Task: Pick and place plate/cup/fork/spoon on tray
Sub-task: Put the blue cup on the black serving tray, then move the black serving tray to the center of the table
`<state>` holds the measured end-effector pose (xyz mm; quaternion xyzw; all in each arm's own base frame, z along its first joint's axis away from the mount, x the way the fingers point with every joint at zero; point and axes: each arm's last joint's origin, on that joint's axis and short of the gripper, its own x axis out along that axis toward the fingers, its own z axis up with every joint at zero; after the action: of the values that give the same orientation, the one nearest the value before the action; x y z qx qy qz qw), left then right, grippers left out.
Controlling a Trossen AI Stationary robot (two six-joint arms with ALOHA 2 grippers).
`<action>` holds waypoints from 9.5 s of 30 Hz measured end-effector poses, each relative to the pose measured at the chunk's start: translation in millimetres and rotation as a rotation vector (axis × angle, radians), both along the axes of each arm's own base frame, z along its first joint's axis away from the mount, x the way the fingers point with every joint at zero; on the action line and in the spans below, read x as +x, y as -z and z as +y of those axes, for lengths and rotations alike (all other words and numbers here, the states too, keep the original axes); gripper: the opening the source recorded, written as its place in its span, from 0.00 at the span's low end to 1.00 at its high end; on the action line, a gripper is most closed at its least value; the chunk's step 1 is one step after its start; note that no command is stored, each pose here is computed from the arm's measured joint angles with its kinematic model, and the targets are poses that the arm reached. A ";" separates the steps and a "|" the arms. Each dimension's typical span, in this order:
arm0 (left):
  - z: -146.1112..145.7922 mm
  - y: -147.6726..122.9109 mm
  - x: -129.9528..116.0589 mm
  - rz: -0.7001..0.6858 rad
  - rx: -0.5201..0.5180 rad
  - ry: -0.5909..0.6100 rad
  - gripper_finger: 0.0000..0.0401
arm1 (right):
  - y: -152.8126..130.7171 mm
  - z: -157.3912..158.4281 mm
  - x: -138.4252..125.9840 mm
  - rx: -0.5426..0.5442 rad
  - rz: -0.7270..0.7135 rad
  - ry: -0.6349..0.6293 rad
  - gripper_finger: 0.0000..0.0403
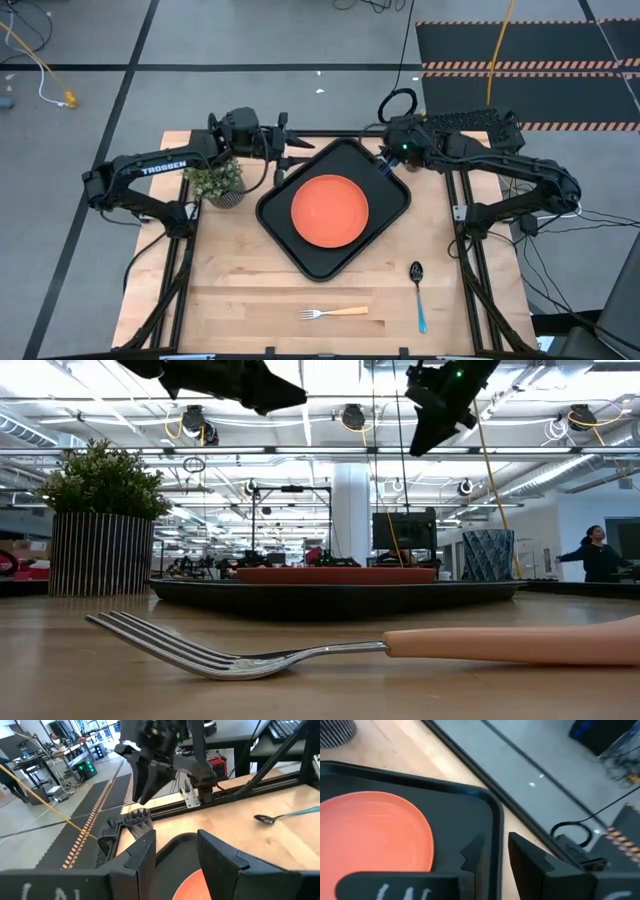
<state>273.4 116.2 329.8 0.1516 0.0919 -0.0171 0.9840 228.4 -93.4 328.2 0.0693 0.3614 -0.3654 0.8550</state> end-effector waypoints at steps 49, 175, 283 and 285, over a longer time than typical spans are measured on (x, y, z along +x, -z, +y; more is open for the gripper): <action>-30.4 -25.0 -114.7 -0.373 -0.064 0.023 0.36 | 53.5 -59.6 -36.4 0.377 0.384 0.336 0.41; -15.1 -26.2 -138.7 -0.351 0.004 -0.135 0.36 | 49.6 -79.9 160.2 0.217 0.327 -0.411 0.00; -14.4 -19.3 -137.6 -0.293 -0.047 -0.143 0.36 | 79.7 -66.4 55.7 0.511 0.555 -0.035 0.29; -14.4 -18.2 -137.4 -0.283 -0.053 -0.143 0.36 | 87.7 -59.2 43.2 0.520 0.561 -0.036 0.29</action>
<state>136.0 101.8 348.1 0.1196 -0.0377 0.0722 0.9895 271.6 -152.6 240.5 0.1748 0.6630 -0.2511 0.6832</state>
